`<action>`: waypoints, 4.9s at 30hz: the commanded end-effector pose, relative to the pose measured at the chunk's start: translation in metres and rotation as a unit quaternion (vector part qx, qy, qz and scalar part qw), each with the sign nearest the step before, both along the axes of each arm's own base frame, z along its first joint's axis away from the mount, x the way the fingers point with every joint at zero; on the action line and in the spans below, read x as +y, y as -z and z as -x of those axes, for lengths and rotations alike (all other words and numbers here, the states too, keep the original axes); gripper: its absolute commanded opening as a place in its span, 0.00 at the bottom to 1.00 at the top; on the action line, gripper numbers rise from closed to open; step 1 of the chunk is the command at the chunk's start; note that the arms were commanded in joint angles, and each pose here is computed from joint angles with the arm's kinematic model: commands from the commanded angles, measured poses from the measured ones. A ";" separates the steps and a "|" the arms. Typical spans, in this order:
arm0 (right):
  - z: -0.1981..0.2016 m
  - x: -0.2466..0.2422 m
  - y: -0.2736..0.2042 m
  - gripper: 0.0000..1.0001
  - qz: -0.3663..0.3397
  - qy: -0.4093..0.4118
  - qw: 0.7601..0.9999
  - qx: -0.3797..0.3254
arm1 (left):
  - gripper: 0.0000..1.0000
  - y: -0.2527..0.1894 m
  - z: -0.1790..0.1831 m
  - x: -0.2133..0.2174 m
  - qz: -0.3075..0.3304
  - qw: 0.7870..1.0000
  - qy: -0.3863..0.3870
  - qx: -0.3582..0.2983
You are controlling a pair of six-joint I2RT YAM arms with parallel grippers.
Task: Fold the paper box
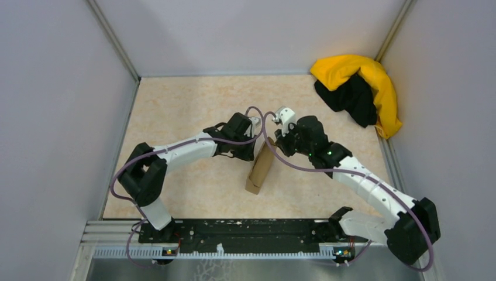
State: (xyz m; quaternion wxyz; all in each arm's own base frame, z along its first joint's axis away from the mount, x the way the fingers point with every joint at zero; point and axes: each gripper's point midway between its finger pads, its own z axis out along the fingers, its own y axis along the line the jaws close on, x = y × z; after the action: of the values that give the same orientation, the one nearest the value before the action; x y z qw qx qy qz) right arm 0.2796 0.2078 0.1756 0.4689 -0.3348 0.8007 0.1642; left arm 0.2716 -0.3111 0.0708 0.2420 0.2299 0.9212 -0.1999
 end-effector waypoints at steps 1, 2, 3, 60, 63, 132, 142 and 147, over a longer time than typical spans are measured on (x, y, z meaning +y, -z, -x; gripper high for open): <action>0.057 0.033 -0.035 0.20 -0.029 -0.097 0.995 -0.009 | 0.28 -0.018 -0.007 -0.002 0.026 1.000 0.010 -0.014; 0.064 0.034 -0.033 0.21 -0.020 -0.098 0.995 -0.014 | 0.29 -0.017 -0.008 -0.002 0.028 1.000 0.010 -0.011; 0.068 0.033 -0.032 0.21 -0.015 -0.091 0.996 -0.015 | 0.29 -0.016 -0.010 -0.002 0.029 1.000 0.009 -0.009; -0.047 0.033 0.011 0.08 0.009 -0.086 0.996 -0.033 | 0.32 -0.037 -0.025 0.001 0.084 0.996 -0.011 -0.017; -0.047 0.034 0.014 0.07 0.010 -0.087 0.996 -0.028 | 0.32 -0.038 -0.026 0.003 0.081 0.996 -0.014 -0.020; -0.014 -0.040 0.042 0.00 0.022 0.202 0.979 -0.010 | 0.40 -0.077 0.000 0.091 0.118 0.978 -0.157 -0.073; -0.014 -0.066 0.042 0.00 0.023 0.293 0.956 -0.005 | 0.41 -0.098 0.020 0.070 0.205 0.964 -0.149 -0.080; -0.015 -0.073 0.040 0.00 0.022 0.318 0.948 -0.005 | 0.27 -0.101 0.028 0.047 0.224 0.960 -0.141 -0.093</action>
State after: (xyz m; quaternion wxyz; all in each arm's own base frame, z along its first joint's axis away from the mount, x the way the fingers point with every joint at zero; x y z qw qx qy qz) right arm 0.2932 0.1443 0.1220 0.4800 -0.1096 0.8704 0.0033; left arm 0.2432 -0.2425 0.1543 0.3711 0.0620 0.8732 -0.3099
